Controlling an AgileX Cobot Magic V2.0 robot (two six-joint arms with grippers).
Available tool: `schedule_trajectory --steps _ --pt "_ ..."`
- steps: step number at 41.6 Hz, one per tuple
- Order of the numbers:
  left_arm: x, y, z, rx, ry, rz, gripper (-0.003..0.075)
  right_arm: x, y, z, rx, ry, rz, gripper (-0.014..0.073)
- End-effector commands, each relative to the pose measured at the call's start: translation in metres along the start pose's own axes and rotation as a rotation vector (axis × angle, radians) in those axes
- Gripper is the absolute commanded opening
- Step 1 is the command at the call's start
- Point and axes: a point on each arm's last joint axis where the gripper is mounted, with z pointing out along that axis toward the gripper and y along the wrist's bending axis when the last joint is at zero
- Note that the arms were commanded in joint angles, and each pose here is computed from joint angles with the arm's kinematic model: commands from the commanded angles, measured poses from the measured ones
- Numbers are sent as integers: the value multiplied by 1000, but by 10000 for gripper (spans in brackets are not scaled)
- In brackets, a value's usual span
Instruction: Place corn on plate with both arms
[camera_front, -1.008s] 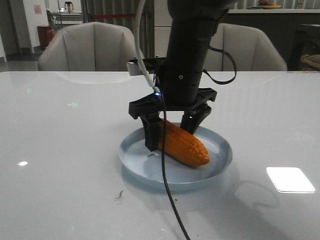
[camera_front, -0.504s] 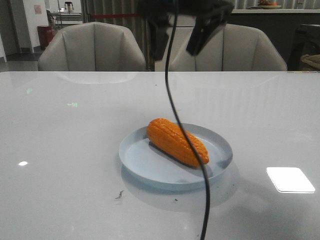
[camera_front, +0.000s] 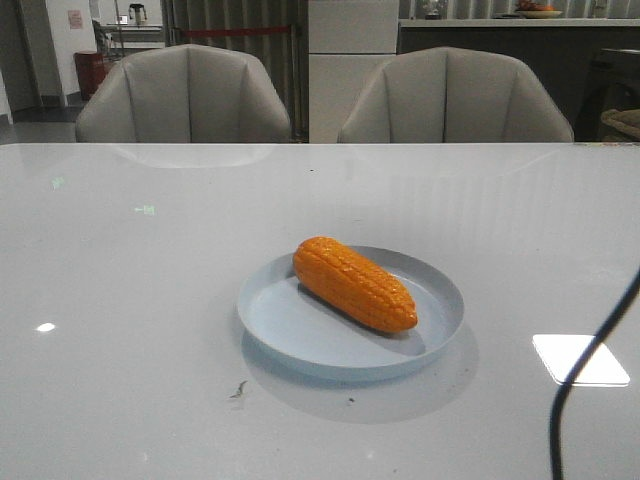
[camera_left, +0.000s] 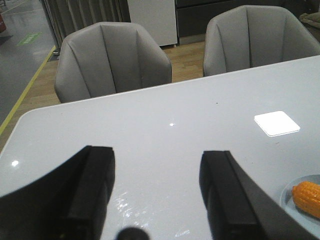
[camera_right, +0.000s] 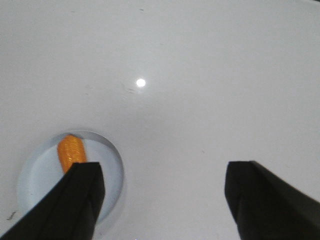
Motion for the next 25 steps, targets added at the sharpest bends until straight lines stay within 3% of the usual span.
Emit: schedule_trajectory --steps 1,9,18,19,25 --pt "-16 3 -4 -29 -106 9 440 12 -21 -34 64 -92 51 606" --pt "-16 4 -4 -30 -106 13 440 70 -36 -51 142 -103 114 606" --pt "-15 3 -4 -28 -96 13 440 134 -25 -61 131 -137 124 606" --pt "-15 3 -4 -27 -95 13 440 138 -24 -63 132 -147 124 574" --pt "-14 3 -4 -24 -83 13 440 158 -20 -71 132 -174 123 573"
